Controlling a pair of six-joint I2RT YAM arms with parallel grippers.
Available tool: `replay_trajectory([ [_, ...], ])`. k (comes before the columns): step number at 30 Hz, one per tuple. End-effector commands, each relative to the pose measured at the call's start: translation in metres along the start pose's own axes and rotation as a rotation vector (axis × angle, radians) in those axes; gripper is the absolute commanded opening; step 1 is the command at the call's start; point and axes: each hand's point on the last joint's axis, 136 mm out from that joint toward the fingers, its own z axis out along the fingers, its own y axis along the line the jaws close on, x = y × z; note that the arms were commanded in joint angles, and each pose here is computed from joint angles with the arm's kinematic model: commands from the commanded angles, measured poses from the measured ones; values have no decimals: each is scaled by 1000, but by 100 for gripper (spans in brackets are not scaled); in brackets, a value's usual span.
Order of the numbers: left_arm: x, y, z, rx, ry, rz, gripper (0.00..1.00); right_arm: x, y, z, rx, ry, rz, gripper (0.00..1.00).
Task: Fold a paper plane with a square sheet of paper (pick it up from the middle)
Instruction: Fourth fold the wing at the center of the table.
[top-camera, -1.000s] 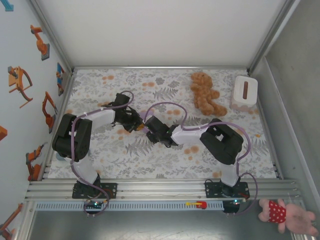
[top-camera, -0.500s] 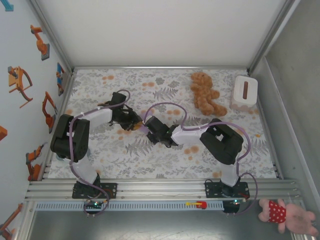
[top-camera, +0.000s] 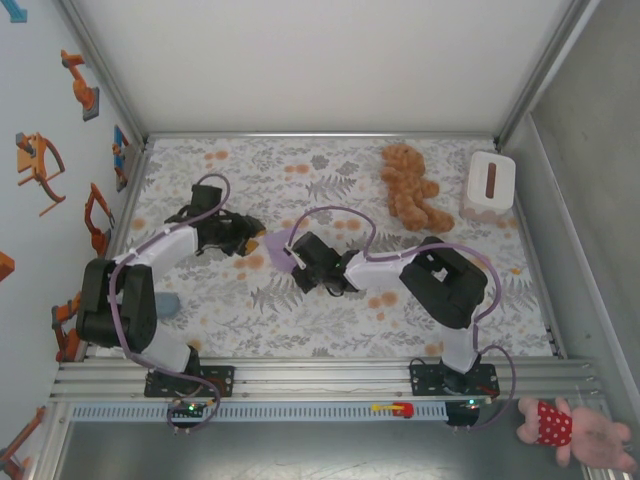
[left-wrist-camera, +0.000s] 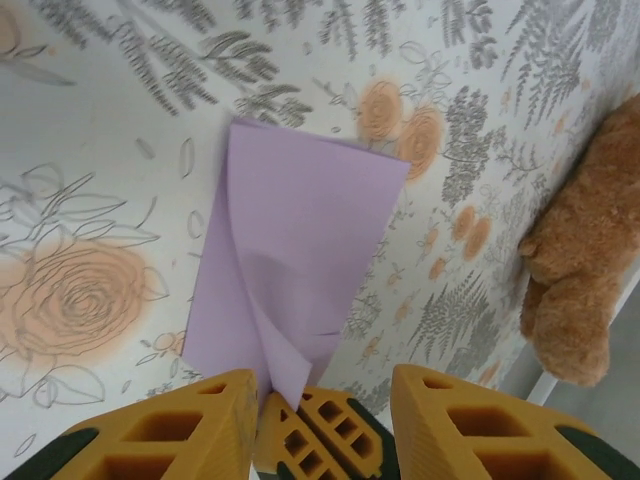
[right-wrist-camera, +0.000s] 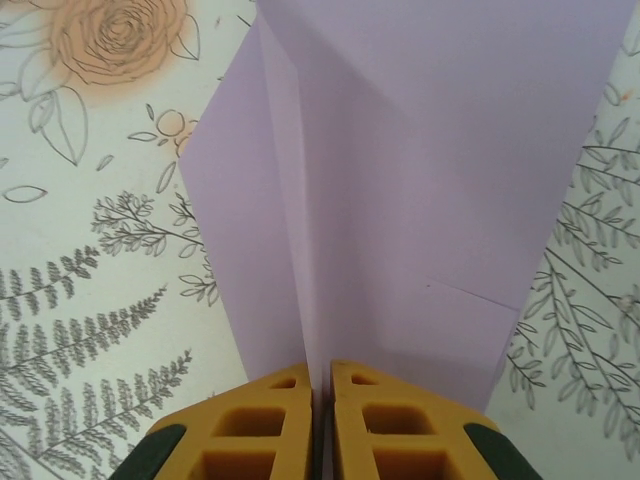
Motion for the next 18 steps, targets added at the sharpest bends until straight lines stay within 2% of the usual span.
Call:
replay_trajectory([
  [1, 9, -2, 1, 54, 12, -14, 40, 7, 8, -2, -103, 20, 76, 11],
  [10, 33, 2, 8, 92, 12, 20, 41, -6, 19, -6, -327, 8, 260, 10],
  [18, 50, 8, 25, 91, 41, 48, 42, -16, 13, -5, -449, -10, 439, 8],
])
